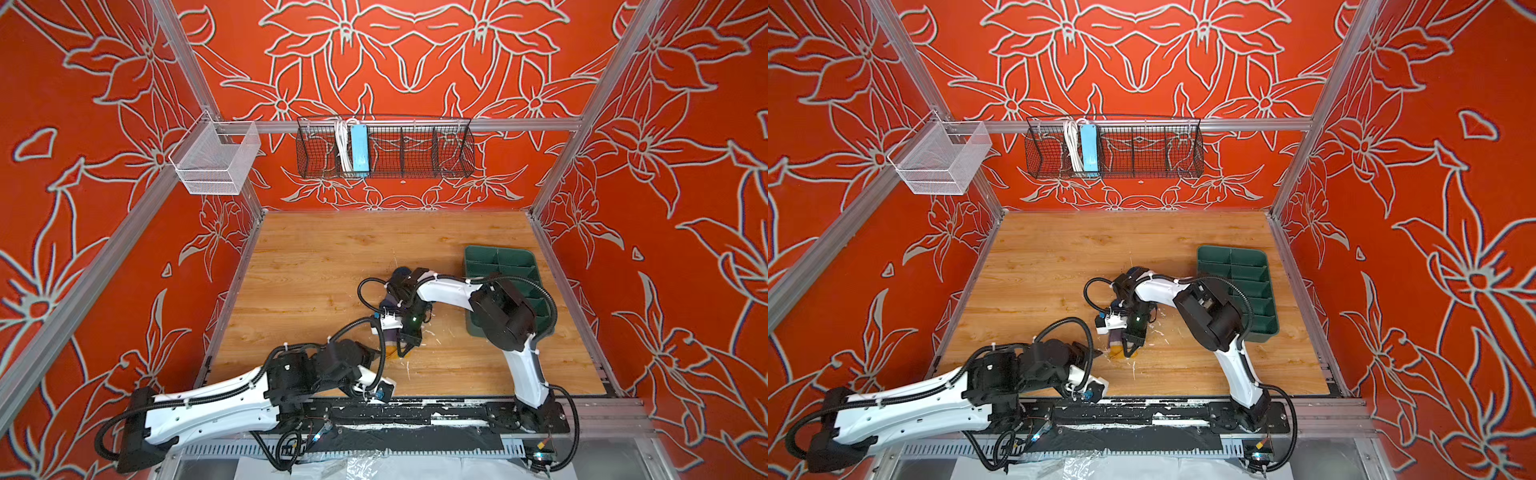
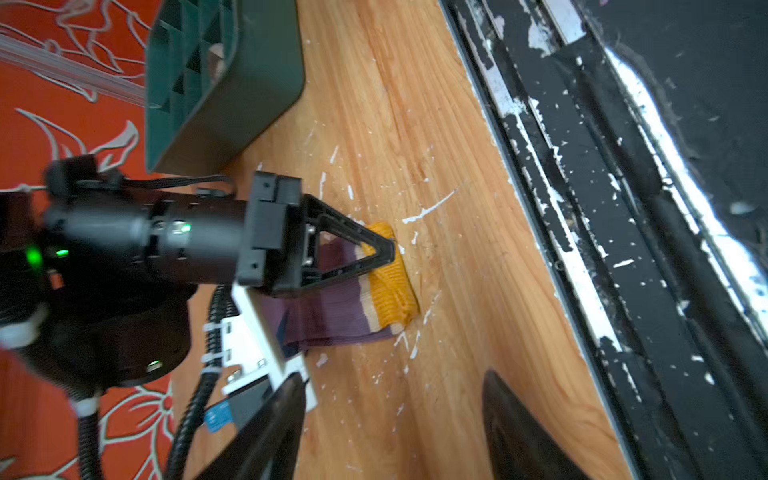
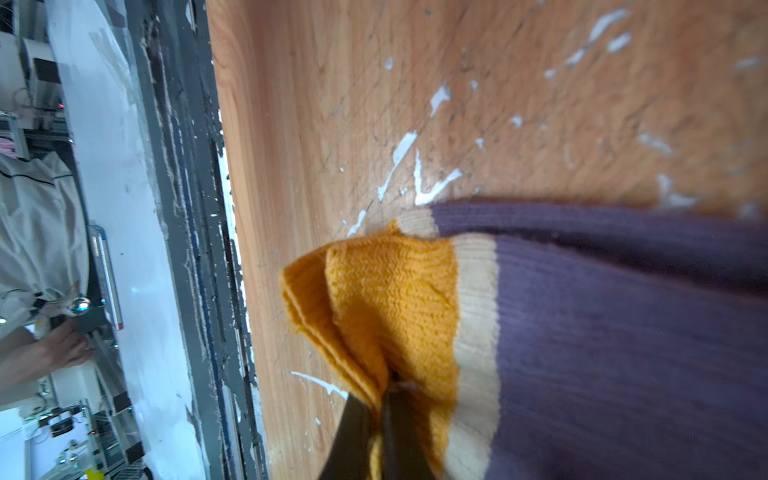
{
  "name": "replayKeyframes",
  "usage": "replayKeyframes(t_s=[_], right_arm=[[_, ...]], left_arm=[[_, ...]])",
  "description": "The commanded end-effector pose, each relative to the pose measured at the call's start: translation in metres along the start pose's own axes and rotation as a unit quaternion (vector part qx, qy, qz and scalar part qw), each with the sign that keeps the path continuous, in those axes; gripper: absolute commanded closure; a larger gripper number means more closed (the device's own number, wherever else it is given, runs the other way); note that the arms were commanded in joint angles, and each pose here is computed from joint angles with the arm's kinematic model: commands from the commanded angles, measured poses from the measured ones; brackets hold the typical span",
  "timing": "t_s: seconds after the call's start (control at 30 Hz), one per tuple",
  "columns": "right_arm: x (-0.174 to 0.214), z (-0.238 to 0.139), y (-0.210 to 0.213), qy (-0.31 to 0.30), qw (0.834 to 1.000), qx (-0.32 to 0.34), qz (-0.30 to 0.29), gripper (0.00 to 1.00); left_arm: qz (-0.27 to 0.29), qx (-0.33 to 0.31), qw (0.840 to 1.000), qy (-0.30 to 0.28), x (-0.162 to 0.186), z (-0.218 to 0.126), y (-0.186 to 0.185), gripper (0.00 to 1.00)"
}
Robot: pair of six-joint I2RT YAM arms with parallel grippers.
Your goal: Roll the socks
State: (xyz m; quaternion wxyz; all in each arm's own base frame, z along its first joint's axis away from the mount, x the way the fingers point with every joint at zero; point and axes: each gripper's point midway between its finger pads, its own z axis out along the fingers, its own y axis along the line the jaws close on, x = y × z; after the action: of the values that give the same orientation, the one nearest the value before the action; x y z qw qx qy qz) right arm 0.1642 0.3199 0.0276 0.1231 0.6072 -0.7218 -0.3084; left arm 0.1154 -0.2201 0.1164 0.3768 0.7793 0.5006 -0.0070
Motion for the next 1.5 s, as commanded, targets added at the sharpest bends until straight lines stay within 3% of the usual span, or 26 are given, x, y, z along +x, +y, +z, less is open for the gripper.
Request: replayKeyframes(t_s=[0.0, 0.2, 0.43, 0.63, 0.83, 1.1, 1.33, 1.47], right_arm=[[0.004, 0.003, 0.002, 0.010, 1.000, -0.017, 0.000, 1.00], [-0.004, 0.004, -0.005, -0.012, 1.000, -0.008, -0.014, 1.00], [-0.008, 0.001, -0.008, -0.023, 0.999, -0.006, -0.023, 1.00], [-0.009, -0.001, -0.009, -0.030, 0.999, -0.005, -0.027, 1.00], [-0.010, -0.006, -0.008, -0.040, 0.999, -0.007, -0.031, 1.00], [-0.010, -0.008, -0.005, -0.045, 0.998, -0.009, -0.035, 1.00], [-0.009, -0.011, -0.004, -0.050, 0.998, 0.000, -0.034, 1.00], [-0.009, -0.019, -0.009, -0.069, 0.997, 0.030, -0.031, 1.00]], left_arm=[[-0.032, 0.000, 0.999, 0.015, -0.002, 0.018, 0.003, 0.40], [-0.054, 0.018, 0.997, 0.053, 0.007, 0.048, -0.003, 0.45], [-0.079, -0.025, 0.993, 0.087, 0.021, 0.076, 0.005, 0.46], [-0.098, -0.020, 0.989, 0.107, 0.033, 0.089, 0.005, 0.51], [-0.118, -0.013, 0.986, 0.120, 0.043, 0.094, 0.006, 0.67], [-0.181, -0.021, 0.976, 0.121, 0.054, 0.098, 0.023, 0.73], [-0.189, 0.004, 0.972, 0.139, 0.056, 0.107, 0.021, 1.00], [-0.204, 0.035, 0.966, 0.154, 0.059, 0.108, 0.017, 1.00]])
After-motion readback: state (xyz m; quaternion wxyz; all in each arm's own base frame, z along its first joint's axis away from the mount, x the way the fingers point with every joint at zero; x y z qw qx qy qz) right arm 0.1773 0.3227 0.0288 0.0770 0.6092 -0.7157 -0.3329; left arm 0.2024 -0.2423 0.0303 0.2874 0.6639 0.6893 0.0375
